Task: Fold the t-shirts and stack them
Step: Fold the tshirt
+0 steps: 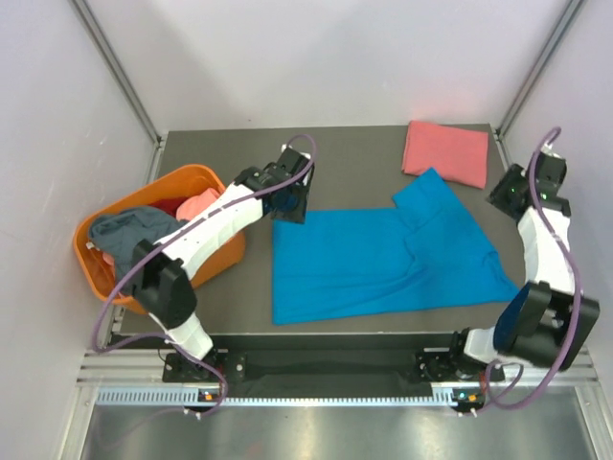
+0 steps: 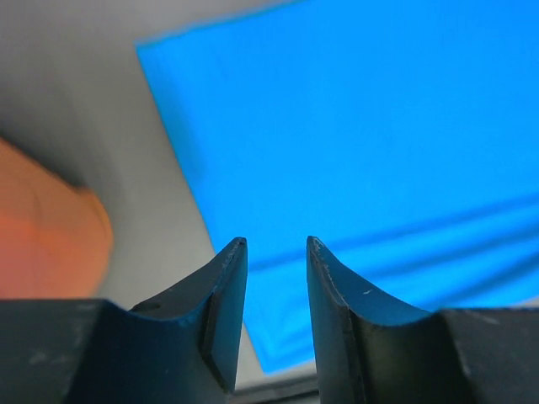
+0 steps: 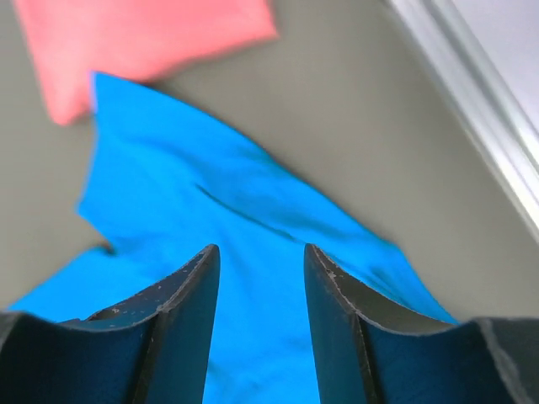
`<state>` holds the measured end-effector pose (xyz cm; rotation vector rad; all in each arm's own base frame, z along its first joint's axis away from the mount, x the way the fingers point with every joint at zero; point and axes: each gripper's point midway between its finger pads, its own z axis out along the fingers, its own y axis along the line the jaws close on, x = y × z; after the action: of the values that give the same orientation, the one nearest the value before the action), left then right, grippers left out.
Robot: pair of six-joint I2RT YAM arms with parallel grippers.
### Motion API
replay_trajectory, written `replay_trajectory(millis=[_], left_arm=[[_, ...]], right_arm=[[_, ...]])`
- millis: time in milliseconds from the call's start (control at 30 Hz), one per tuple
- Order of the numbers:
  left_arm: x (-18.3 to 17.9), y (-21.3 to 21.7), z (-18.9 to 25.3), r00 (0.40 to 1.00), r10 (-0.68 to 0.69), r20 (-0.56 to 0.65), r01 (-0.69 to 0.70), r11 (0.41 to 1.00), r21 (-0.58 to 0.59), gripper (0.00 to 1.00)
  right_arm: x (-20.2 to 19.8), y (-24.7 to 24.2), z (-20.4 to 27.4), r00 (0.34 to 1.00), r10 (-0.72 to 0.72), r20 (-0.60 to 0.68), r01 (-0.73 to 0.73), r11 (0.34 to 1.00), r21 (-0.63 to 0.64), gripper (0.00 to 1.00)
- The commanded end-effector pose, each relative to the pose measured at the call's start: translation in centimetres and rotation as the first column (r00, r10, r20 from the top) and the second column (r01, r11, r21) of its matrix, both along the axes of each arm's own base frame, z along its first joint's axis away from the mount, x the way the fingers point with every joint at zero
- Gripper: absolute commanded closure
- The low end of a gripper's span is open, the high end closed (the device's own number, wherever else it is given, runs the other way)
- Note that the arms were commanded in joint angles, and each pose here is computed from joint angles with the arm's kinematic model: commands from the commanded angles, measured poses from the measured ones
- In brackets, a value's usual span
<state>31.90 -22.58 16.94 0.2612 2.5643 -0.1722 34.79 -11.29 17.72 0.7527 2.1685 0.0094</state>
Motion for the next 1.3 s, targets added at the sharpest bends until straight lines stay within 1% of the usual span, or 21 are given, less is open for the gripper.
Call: replay_trajectory(millis=[0, 33, 67, 100, 133, 167, 233, 300, 333, 433, 500, 533, 633, 733, 900, 933, 1167, 1267], left_arm=[[3.2, -0.6, 1.1, 0.997, -0.059, 0.053, 0.058, 0.998, 0.021, 0.61], [3.4, -0.6, 0.5, 0.998, -0.059, 0.036, 0.058, 0.998, 0.037, 0.61], [3.6, -0.7, 0.5, 0.998, -0.062, 0.033, 0.061, 0.997, 0.036, 0.61], [3.5, -0.8, 0.3, 0.997, -0.067, 0.026, 0.066, 0.997, 0.032, 0.61], [3.5, -1.0, 0.2, 0.997, -0.075, 0.022, 0.074, 0.997, 0.023, 0.61], [3.3, -1.3, 0.1, 0.996, -0.084, 0.02, 0.084, 0.996, 0.011, 0.61], [2.8, -1.8, -0.1, 0.995, -0.101, 0.002, 0.101, 0.995, -0.025, 0.61], [2.1, -2.3, -0.6, 0.993, -0.116, -0.02, 0.115, 0.992, -0.056, 0.61], [2.1, -2.5, -0.3, 0.993, -0.119, -0.01, 0.118, 0.99, -0.072, 0.61], [1.7, -2.6, -0.8, 0.991, -0.13, -0.02, 0.128, 0.988, -0.085, 0.61], [1.7, -2.6, -0.9, 0.991, -0.13, -0.022, 0.128, 0.988, -0.082, 0.61], [1.7, -2.7, -1.1, 0.991, -0.134, -0.028, 0.132, 0.988, -0.082, 0.61], [1.9, -2.7, -1.6, 0.99, -0.139, -0.035, 0.136, 0.988, -0.069, 0.61], [2.0, -2.7, -2.4, 0.988, -0.143, -0.052, 0.14, 0.989, -0.055, 0.62], [2.0, -2.8, -3.7, 0.986, -0.145, -0.084, 0.142, 0.989, -0.045, 0.62], [1.9, -2.8, -3.8, 0.985, -0.146, -0.088, 0.143, 0.989, -0.045, 0.62], [2.1, -3.0, -4.0, 0.985, -0.147, -0.091, 0.143, 0.988, -0.049, 0.63], [2.0, -3.0, -3.9, 0.984, -0.148, -0.096, 0.144, 0.988, -0.045, 0.64]], right_arm=[[5.2, 0.0, 0.4, 0.999, 0.01, 0.041, -0.012, 0.999, 0.042, 0.55], [6.2, -0.4, 0.7, 0.999, -0.015, 0.039, 0.012, 0.998, 0.06, 0.55], [7.1, -0.6, -1.3, 0.998, -0.055, 0.002, 0.054, 0.993, 0.107, 0.55], [7.6, -0.8, -1.9, 0.997, -0.077, -0.008, 0.078, 0.989, 0.123, 0.54], [8.5, -1.1, -1.9, 0.992, -0.122, 0.011, 0.119, 0.981, 0.152, 0.52], [9.2, -1.3, -3.2, 0.99, -0.142, 0.001, 0.14, 0.975, 0.173, 0.52], [10.6, -1.6, -3.7, 0.985, -0.169, 0.042, 0.158, 0.967, 0.199, 0.51], [11.6, -2.0, -5.2, 0.976, -0.214, 0.032, 0.2, 0.951, 0.236, 0.51], [12.5, -2.1, -5.8, 0.97, -0.239, 0.043, 0.219, 0.939, 0.265, 0.51], [14.1, -2.5, -5.6, 0.958, -0.27, 0.099, 0.229, 0.924, 0.305, 0.5], [14.5, -2.8, -6.1, 0.947, -0.304, 0.102, 0.258, 0.912, 0.318, 0.51], [14.4, -3.4, -6.4, 0.932, -0.348, 0.101, 0.3, 0.897, 0.325, 0.51], [14.6, -3.6, -7.6, 0.912, -0.399, 0.097, 0.339, 0.865, 0.371, 0.51], [15.1, -3.6, -8.4, 0.897, -0.427, 0.116, 0.349, 0.844, 0.408, 0.51], [16.0, -3.4, -10.6, 0.888, -0.453, 0.084, 0.373, 0.814, 0.446, 0.51], [16.4, -3.6, -10.5, 0.881, -0.462, 0.106, 0.368, 0.807, 0.461, 0.52], [16.9, -4.4, -12.0, 0.85, -0.516, 0.108, 0.42, 0.786, 0.453, 0.52], [17.8, -5.0, -12.2, 0.847, -0.517, 0.123, 0.419, 0.792, 0.444, 0.57]])
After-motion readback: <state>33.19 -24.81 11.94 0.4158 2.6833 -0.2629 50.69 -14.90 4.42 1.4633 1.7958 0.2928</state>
